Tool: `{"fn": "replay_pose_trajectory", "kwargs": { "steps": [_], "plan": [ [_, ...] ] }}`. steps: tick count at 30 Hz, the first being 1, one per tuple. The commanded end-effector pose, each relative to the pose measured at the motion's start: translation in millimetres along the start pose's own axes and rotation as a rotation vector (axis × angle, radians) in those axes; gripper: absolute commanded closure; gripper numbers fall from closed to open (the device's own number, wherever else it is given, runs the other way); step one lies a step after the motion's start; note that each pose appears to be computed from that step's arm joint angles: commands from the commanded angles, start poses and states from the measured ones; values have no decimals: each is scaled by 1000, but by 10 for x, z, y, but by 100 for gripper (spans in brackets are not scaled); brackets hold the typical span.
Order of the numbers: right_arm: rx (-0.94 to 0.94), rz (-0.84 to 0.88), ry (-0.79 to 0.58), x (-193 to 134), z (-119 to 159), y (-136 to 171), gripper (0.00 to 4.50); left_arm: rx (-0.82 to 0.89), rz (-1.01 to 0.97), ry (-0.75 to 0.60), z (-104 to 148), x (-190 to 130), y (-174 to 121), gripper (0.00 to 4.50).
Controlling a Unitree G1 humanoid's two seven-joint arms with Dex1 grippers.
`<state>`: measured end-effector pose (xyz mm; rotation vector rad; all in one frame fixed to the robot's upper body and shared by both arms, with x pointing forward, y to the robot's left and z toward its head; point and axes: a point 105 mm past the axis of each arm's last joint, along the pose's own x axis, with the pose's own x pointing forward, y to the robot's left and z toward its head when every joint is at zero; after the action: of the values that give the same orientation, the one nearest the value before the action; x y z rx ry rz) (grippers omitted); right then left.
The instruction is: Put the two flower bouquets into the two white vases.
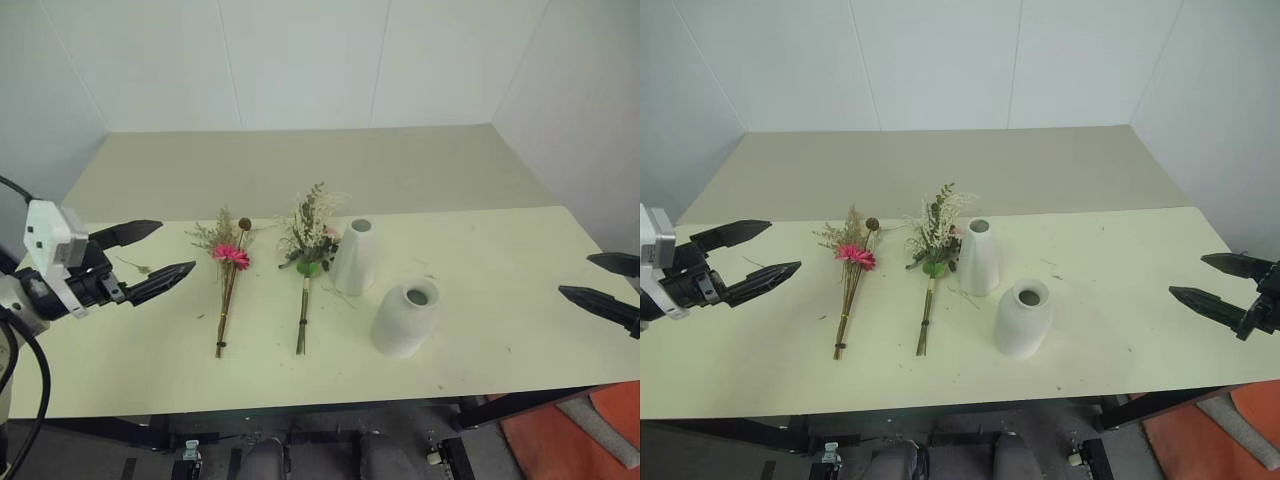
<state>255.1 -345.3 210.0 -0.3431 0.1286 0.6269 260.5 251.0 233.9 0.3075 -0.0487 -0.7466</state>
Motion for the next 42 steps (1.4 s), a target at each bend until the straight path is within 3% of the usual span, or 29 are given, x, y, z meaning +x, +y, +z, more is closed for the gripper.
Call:
{"fn": "replay_pose_trajectory", "kwargs": {
  "steps": [1, 10, 14, 16, 21, 31, 42],
  "plan": [
    [-54, 4, -31, -1, 153, 18, 0, 40, 0, -18, 142, -41, -7, 2],
    [-57, -2, -27, 4, 158, 30, 0, 21, 19, 19, 118, -38, 28, 2],
    [-59, -3, -28, 9, 173, 27, 0, -59, 75, 162, -22, 6, 80, 2],
    [-64, -6, -30, 19, 188, 20, 0, -112, 108, 326, -179, 63, 107, 2],
    [-88, -1, -47, 53, 273, -5, 0, -214, 89, 523, -385, 163, 14, 2],
    [-173, 72, -84, 207, 549, -42, 0, -400, 190, 663, -670, 474, 62, 2],
    [-219, 114, -144, 347, 722, -6, 0, -394, 237, 784, -979, 788, 44, 2]
  ]
}}
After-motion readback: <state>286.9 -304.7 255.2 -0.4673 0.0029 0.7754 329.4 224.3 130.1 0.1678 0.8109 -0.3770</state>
